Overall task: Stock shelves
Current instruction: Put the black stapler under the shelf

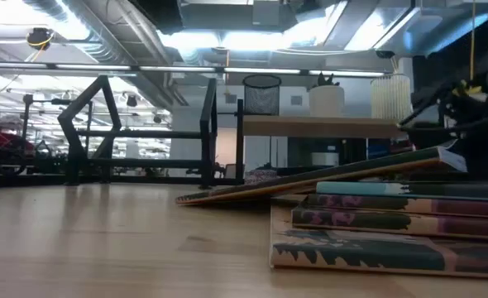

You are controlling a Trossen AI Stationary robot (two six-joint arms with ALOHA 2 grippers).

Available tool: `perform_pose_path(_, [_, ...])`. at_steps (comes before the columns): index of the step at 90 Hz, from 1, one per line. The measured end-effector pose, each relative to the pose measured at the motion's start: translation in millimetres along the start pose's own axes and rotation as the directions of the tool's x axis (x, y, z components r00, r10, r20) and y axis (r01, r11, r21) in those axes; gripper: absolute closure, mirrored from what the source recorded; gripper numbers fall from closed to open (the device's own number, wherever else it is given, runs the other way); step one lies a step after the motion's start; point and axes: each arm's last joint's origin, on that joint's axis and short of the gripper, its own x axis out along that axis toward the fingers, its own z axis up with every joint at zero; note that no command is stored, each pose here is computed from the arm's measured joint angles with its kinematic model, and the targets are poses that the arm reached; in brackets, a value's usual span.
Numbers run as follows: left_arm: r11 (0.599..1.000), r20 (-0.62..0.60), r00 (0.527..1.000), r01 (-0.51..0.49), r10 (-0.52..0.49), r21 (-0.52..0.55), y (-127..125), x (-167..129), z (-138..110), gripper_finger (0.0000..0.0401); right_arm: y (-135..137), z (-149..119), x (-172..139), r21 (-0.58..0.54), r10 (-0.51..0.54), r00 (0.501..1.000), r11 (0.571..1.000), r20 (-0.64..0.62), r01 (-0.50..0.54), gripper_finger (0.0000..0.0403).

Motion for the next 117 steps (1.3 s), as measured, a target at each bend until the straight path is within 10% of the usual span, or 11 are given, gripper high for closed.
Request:
perform_pose_path(32, [1.000,0.010,1.000,0.015,-0.015,-0.018,-2,0,1,0.0174,1,-5,3,-0.046,0.057,0.998,0.997,-0.020,-0.058,0.0177])
perform_pose_path(74, [0.999,0.010,1.000,0.015,-0.014,-0.036,-2,0,1,0.0174,-6,1,-14,-0.202,0.041,0.977,0.976,-0.210,-0.084,0.0168])
perform_pose_path(99, [0.998,0.019,0.999,0.030,-0.029,-0.052,-4,0,2,0.0174,-2,9,-15,-0.151,-0.080,0.954,0.988,-0.290,0.037,0.0249])
perform_pose_path(117, [0.998,0.019,0.999,0.030,-0.029,-0.051,-4,1,3,0.0174,9,23,-31,-0.329,-0.250,0.886,0.937,-0.392,0.119,0.0353])
